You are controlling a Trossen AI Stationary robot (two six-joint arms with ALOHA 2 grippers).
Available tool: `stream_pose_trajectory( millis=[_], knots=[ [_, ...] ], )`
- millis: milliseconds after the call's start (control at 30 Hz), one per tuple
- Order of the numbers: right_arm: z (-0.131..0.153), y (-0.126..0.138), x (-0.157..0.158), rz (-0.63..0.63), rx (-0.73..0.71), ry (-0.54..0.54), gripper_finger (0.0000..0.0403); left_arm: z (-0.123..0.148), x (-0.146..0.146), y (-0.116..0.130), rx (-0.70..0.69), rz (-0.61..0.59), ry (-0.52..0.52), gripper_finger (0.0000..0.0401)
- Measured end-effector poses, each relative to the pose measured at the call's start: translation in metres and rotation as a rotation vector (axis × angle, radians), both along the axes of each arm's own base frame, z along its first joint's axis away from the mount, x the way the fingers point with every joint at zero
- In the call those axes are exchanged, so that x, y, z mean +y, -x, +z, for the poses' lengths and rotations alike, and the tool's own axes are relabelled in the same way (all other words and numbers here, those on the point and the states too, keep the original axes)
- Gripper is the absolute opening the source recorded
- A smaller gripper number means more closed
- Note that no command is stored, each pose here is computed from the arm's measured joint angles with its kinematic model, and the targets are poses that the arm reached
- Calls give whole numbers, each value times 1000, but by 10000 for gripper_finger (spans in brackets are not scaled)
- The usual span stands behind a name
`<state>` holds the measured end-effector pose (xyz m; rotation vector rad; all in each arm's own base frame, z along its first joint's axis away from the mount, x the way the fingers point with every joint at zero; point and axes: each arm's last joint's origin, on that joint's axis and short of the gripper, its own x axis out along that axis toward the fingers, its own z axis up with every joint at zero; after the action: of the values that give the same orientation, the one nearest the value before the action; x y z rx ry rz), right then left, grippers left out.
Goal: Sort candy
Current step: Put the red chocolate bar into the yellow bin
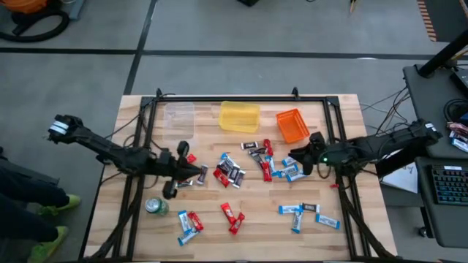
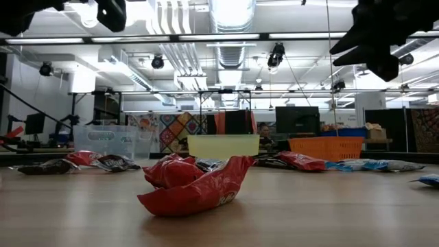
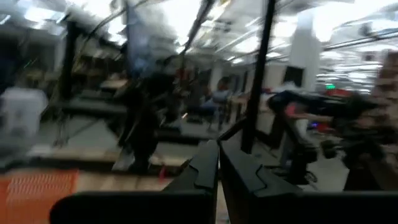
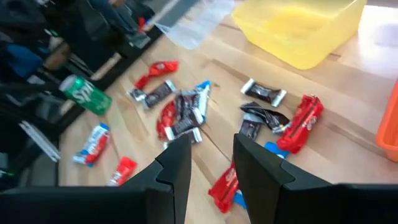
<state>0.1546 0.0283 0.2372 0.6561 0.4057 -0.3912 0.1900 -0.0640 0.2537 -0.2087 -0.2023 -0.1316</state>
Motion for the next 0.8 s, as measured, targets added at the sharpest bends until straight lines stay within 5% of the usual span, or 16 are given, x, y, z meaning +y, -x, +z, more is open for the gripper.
stream_pose_trajectory(
  millis=[333,800],
  knots=[
    [11,-23,6,17,36,36,109,0,-6,-16,514,42,-9,0],
    [7,-62,9,-38,62,6,109,-28,5,13,546,37,-78,0]
  ],
)
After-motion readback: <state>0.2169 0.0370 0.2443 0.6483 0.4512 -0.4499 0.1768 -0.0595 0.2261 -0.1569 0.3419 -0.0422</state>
